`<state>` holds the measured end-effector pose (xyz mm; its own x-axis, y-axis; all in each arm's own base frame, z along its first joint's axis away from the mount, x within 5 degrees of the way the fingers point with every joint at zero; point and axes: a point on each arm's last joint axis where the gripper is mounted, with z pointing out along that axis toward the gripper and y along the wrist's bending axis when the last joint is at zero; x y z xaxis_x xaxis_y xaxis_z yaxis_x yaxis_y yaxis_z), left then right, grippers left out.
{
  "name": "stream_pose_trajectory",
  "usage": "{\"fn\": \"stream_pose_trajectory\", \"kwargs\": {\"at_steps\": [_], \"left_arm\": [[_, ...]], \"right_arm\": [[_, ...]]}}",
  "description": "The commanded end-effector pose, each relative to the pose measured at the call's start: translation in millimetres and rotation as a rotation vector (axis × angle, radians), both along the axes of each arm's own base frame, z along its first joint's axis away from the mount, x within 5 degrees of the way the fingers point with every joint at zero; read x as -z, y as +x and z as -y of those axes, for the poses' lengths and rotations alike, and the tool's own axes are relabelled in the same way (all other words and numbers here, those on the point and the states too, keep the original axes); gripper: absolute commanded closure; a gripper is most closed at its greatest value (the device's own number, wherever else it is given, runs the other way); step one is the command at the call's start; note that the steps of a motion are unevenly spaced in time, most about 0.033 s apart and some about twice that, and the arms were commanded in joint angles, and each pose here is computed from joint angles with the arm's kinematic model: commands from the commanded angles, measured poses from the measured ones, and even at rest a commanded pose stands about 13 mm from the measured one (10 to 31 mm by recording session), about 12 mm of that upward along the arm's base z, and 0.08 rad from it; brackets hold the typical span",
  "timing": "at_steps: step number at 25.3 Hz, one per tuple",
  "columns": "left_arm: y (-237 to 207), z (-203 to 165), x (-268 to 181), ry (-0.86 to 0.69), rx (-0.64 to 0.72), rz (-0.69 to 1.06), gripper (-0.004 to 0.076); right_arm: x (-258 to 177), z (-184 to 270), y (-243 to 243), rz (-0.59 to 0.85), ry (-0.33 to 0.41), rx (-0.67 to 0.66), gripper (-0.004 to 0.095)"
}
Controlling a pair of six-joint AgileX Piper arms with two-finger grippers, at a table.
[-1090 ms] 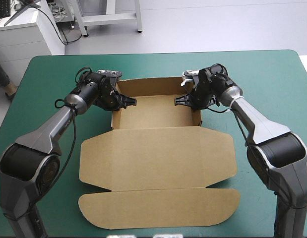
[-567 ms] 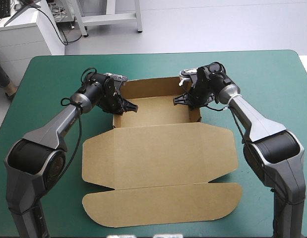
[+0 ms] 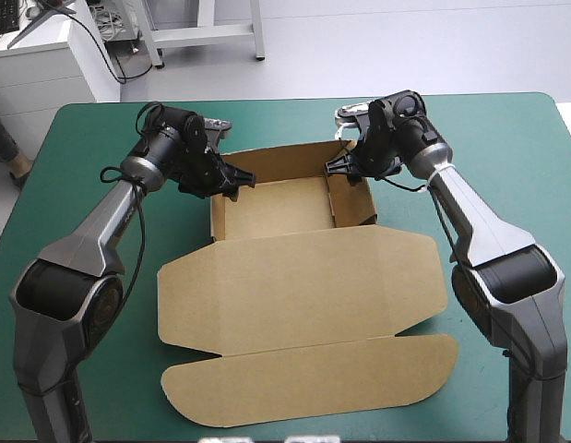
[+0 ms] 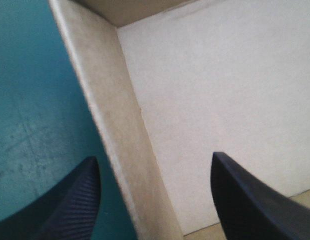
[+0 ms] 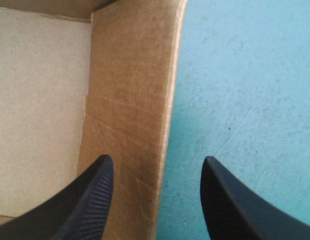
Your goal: Fold the box
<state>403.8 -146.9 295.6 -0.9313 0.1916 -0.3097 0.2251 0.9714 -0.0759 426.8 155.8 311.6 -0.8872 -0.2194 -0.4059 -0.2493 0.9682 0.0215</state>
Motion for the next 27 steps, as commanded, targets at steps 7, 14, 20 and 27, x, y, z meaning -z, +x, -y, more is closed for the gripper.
{"fn": "stream_pose_trajectory", "kwargs": {"at_steps": [7,14,20,27], "left_arm": [[-62.7,-22.8,-165.6,-0.121,0.047,0.412,0.0326],[-149.7,-56.2,-244.7,-0.098,0.134,0.685,0.0732],[-211.4,-73.8,-276.1,-0.115,0.213,0.824,0.0732],[-265.3,-88.9,-255.2,-0.131,0.258,0.827,0.0732]], "right_arm": [[-106.2,17.5,-36.8,0.261,0.080,0.007,0.0409],[-120.2,21.1,-46.5,0.293,0.092,0.007,0.0408],[-108.7,18.5,-38.4,0.268,0.078,0.008,0.0408],[-80.3,12.9,-20.0,0.208,0.044,0.009,0.0409]]}}
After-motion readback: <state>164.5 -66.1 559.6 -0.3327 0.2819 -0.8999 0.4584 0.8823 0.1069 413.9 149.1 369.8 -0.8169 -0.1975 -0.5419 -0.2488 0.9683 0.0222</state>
